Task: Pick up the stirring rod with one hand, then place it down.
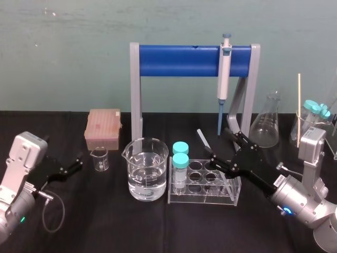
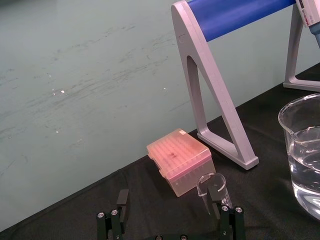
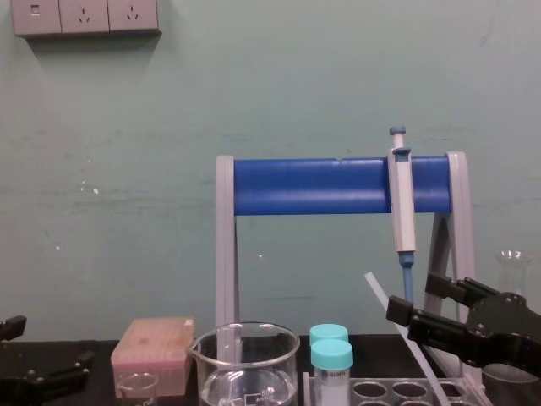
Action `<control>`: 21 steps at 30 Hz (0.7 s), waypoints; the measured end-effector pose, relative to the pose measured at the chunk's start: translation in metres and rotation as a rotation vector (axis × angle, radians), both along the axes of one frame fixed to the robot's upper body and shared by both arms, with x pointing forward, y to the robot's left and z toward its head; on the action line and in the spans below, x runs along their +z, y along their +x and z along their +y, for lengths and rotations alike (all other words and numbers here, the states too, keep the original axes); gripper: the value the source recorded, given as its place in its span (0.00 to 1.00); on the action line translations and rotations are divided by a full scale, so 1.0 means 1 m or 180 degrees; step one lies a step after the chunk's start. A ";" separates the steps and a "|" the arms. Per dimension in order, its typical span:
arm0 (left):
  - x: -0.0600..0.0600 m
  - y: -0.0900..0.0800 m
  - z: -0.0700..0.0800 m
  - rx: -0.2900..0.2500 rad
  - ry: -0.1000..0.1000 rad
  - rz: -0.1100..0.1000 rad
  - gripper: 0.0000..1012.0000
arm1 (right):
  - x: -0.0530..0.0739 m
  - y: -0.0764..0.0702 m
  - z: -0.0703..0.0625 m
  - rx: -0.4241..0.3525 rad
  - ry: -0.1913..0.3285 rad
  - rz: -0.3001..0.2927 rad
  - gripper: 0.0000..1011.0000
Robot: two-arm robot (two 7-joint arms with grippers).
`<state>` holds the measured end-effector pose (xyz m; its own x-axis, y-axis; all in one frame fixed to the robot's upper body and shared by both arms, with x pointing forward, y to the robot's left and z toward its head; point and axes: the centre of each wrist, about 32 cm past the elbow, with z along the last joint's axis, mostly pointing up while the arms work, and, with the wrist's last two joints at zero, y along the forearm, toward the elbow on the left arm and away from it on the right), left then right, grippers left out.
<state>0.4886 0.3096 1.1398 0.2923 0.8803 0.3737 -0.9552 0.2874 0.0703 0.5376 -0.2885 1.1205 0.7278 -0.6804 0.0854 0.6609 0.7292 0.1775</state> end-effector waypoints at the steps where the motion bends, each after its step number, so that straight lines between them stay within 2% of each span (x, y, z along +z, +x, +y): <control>1: 0.000 0.000 0.000 0.0000 0.0000 0.0000 0.99 | 0.000 0.000 0.000 0.0000 0.0000 0.0000 0.89; 6: 0.000 0.000 0.000 0.0000 0.0000 0.0000 0.99 | 0.005 0.000 0.001 -0.0092 0.0056 -0.0090 0.99; 10: 0.000 0.000 0.000 0.0000 0.0000 0.0000 0.99 | 0.011 0.000 0.001 -0.0266 0.0138 -0.0184 0.99; 14: 0.000 0.000 0.000 0.0000 0.0000 0.0000 0.99 | 0.022 -0.002 -0.003 -0.0670 0.0247 -0.0270 0.99; 17: 0.000 0.000 0.000 0.0000 0.0000 0.0000 0.99 | 0.026 -0.006 -0.009 -0.1043 0.0290 -0.0105 0.99; 18: 0.000 0.000 0.000 0.0000 0.0000 0.0000 0.99 | 0.027 -0.009 -0.012 -0.1243 0.0273 0.0045 0.99; 19: 0.000 0.000 0.000 0.0000 0.0000 0.0000 0.99 | 0.027 -0.009 -0.012 -0.1243 0.0273 0.0045 0.99; 20: 0.000 0.000 0.000 0.0000 0.0000 0.0000 0.99 | 0.028 -0.012 -0.016 -0.1424 0.0238 0.0210 0.99; 21: 0.000 0.000 0.000 0.0000 0.0000 0.0000 0.99 | 0.028 -0.014 -0.018 -0.1503 0.0210 0.0302 0.99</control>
